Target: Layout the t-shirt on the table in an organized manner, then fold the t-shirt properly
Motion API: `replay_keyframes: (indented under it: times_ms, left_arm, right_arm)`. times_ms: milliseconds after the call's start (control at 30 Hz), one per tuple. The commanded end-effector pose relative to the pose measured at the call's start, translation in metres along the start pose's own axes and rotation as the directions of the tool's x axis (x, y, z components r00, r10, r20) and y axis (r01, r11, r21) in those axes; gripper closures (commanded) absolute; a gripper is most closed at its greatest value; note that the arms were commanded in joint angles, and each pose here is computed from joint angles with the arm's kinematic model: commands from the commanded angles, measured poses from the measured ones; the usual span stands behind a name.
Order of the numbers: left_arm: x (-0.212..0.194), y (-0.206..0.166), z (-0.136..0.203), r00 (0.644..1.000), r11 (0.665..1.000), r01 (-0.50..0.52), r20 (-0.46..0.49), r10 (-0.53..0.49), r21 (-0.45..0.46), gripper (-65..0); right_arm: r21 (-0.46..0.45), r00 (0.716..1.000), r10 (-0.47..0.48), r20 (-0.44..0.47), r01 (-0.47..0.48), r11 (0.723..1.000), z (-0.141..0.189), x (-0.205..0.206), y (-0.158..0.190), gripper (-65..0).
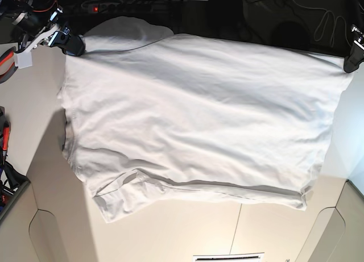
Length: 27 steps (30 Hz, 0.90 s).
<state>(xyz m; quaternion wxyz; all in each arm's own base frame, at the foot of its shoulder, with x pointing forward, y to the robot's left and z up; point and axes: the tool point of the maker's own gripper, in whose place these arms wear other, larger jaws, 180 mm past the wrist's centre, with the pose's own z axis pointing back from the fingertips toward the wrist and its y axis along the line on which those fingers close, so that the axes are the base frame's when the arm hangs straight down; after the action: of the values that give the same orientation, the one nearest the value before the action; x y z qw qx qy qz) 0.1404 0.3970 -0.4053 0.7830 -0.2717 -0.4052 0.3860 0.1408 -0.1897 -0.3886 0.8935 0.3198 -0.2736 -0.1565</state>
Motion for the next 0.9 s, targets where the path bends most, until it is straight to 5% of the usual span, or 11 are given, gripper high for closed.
replay_keyframes:
  times_ms: [0,300,567,867]
  left_arm:
    - [0.025,-0.010,0.008,0.997,0.999,0.039,0.065,-0.037,-0.030,0.0]
    - [0.046,-0.015,0.018,0.988,0.998,0.023,0.157,-0.013,-0.061,0.0]
    - [0.042,-0.055,-0.043,0.992,0.986,0.088,0.102,-0.073,-0.142,0.0]
    - [0.057,-0.079,-0.098,0.955,0.956,0.286,0.103,-0.279,-0.059,0.0]
  right_arm:
    - [0.001,0.999,0.028,0.044,-0.028,1.000,0.009,0.011,0.003,0.0]
    - [0.002,0.983,0.098,0.155,-0.100,0.995,0.023,0.045,0.016,0.0]
    - [-0.003,0.951,0.252,0.180,-0.256,0.967,-0.026,0.080,0.046,0.0]
    - [-0.131,0.884,0.414,0.218,-0.394,0.910,-0.060,0.128,0.058,0.0]
